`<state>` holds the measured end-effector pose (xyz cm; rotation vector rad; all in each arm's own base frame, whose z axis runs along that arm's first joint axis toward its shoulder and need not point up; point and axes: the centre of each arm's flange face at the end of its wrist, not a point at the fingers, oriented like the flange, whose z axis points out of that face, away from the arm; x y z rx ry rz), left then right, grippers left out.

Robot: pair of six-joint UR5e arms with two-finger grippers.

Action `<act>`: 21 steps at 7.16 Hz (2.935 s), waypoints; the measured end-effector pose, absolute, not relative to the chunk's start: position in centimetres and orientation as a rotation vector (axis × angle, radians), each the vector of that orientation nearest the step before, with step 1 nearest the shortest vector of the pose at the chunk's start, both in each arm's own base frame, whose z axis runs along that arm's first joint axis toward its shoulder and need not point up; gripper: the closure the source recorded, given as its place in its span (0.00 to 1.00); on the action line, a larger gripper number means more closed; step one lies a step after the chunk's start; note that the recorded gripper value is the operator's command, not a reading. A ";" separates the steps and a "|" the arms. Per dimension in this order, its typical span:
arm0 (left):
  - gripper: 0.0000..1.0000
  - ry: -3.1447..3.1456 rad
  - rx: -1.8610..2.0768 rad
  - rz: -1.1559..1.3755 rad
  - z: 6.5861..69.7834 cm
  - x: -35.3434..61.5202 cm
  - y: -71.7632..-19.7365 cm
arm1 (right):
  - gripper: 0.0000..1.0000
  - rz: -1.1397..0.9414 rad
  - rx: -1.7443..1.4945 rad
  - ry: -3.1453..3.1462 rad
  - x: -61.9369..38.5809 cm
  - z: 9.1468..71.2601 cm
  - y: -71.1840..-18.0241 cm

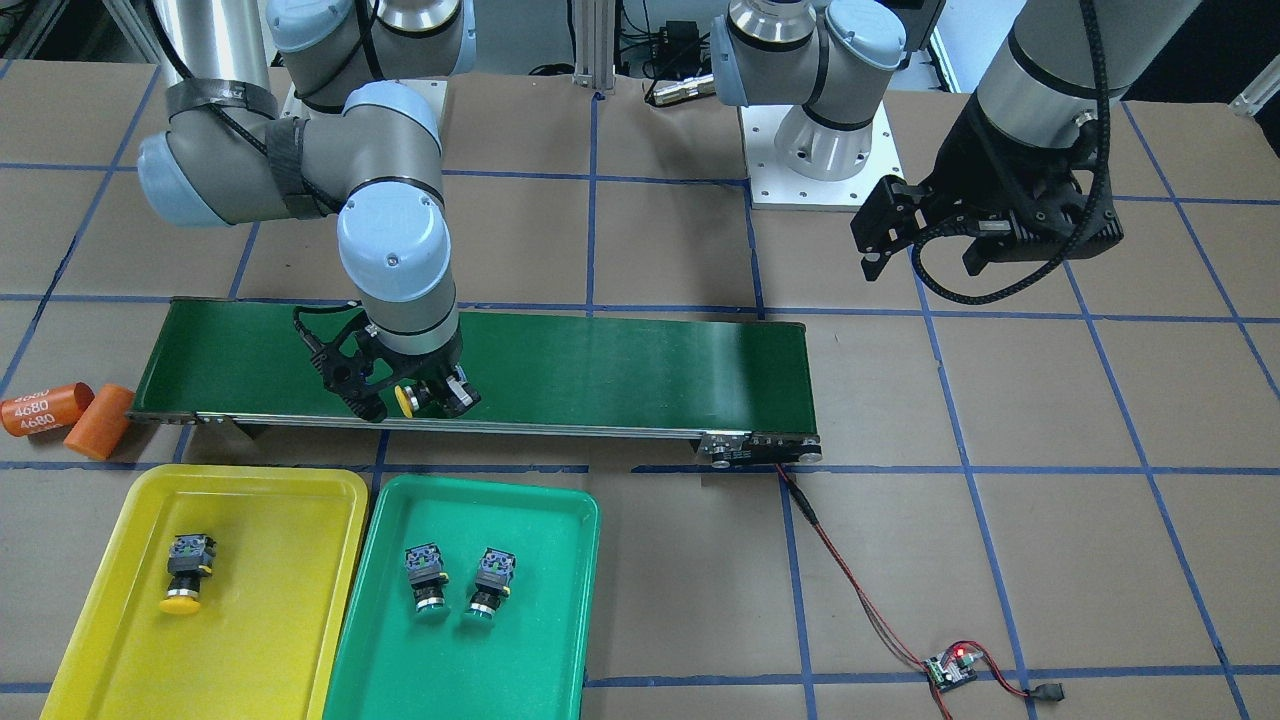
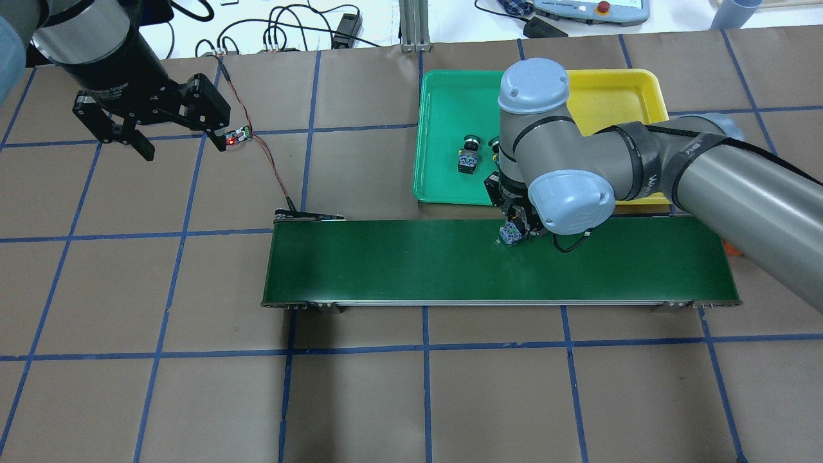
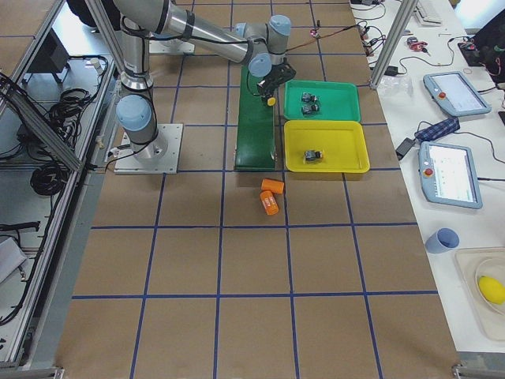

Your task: Sort buttons by color to trays

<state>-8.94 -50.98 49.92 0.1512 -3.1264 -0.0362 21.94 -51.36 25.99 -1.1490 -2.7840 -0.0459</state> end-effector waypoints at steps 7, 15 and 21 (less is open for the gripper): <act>0.00 -3.127 0.152 -0.058 49.3 -9.2 -51.0 | 1.00 0.037 -0.328 -2.992 7.8 28.7 -59.5; 0.00 -3.118 0.157 -0.070 48.8 -9.3 -51.5 | 0.00 0.178 0.315 -3.077 2.2 23.0 -64.7; 0.00 -3.129 0.151 -0.081 48.6 -9.2 -51.1 | 0.00 -0.023 0.178 -3.097 4.6 43.0 -51.5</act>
